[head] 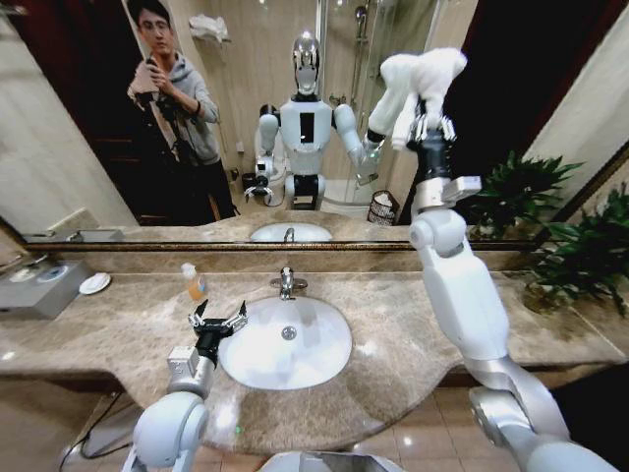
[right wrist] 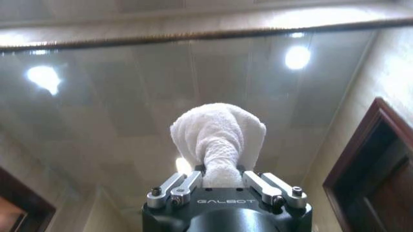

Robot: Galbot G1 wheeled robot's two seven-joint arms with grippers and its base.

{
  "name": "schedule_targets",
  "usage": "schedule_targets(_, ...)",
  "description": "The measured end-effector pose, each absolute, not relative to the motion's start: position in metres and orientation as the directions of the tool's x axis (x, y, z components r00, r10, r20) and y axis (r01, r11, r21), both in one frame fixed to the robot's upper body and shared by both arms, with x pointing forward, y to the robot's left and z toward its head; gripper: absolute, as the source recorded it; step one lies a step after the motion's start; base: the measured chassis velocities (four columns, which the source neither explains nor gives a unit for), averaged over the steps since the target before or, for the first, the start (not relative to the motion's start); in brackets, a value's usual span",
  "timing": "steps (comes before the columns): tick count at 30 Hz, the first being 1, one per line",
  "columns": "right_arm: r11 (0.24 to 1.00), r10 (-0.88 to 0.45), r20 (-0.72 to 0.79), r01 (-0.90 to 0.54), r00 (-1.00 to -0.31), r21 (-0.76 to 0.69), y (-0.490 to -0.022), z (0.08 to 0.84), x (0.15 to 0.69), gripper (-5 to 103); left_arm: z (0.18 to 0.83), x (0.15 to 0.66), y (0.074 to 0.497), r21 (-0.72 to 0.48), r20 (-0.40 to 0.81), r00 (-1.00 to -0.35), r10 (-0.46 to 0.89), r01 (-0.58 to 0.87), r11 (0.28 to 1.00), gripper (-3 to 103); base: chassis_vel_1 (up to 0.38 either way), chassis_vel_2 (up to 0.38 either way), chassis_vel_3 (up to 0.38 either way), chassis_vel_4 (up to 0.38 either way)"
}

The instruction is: Pick up the towel from the sink counter and wipe the mirror surface.

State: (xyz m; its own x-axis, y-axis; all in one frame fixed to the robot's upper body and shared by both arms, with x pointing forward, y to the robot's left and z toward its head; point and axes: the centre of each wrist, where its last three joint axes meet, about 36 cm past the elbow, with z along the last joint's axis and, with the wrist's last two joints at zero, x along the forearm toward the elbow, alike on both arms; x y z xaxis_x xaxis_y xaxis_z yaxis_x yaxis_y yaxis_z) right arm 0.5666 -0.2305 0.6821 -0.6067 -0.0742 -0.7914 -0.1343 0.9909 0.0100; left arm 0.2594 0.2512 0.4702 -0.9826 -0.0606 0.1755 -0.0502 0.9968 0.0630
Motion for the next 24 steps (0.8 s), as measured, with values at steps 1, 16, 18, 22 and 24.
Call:
schedule_targets(1, 0.991, -0.067, -0.798, -0.131, -0.599, 0.015, -0.231, 0.687, 0.567, 19, 0.470, 0.259, 0.251, 0.063, 0.176, -0.983, -0.061, -0.050, 0.997, 100, 0.058, -0.036, -0.029, 0.032)
schedule_targets(16, 0.999, 0.012, -0.804, -0.033, -0.594, 0.039, -0.269, 0.733, 0.611, 19, 0.470, 0.259, 0.251, 0.063, 0.175, -0.983, -0.061, -0.050, 0.997, 100, 0.029, -0.021, -0.014, 0.021)
schedule_targets(18, 0.998, 0.016, -0.796, -0.034, -0.605, 0.046, -0.262, 0.733, 0.616, 19, 0.470, 0.259, 0.251, 0.063, 0.175, -0.983, -0.061, -0.050, 0.997, 100, 0.000, 0.000, 0.000, 0.000)
schedule_targets(22, 0.999, 0.015, -0.785, -0.022, -0.619, 0.037, -0.251, 0.726, 0.631, 19, 0.470, 0.259, 0.251, 0.063, 0.176, -0.983, -0.061, -0.050, 0.997, 100, 0.000, 0.000, 0.000, 0.000)
schedule_targets(24, 0.999, 0.008, -0.777, -0.027, -0.629, 0.033, -0.241, 0.722, 0.639, 19, 0.470, 0.259, 0.251, 0.063, 0.176, -0.983, -0.061, -0.050, 0.997, 100, 0.000, 0.000, 0.000, 0.000)
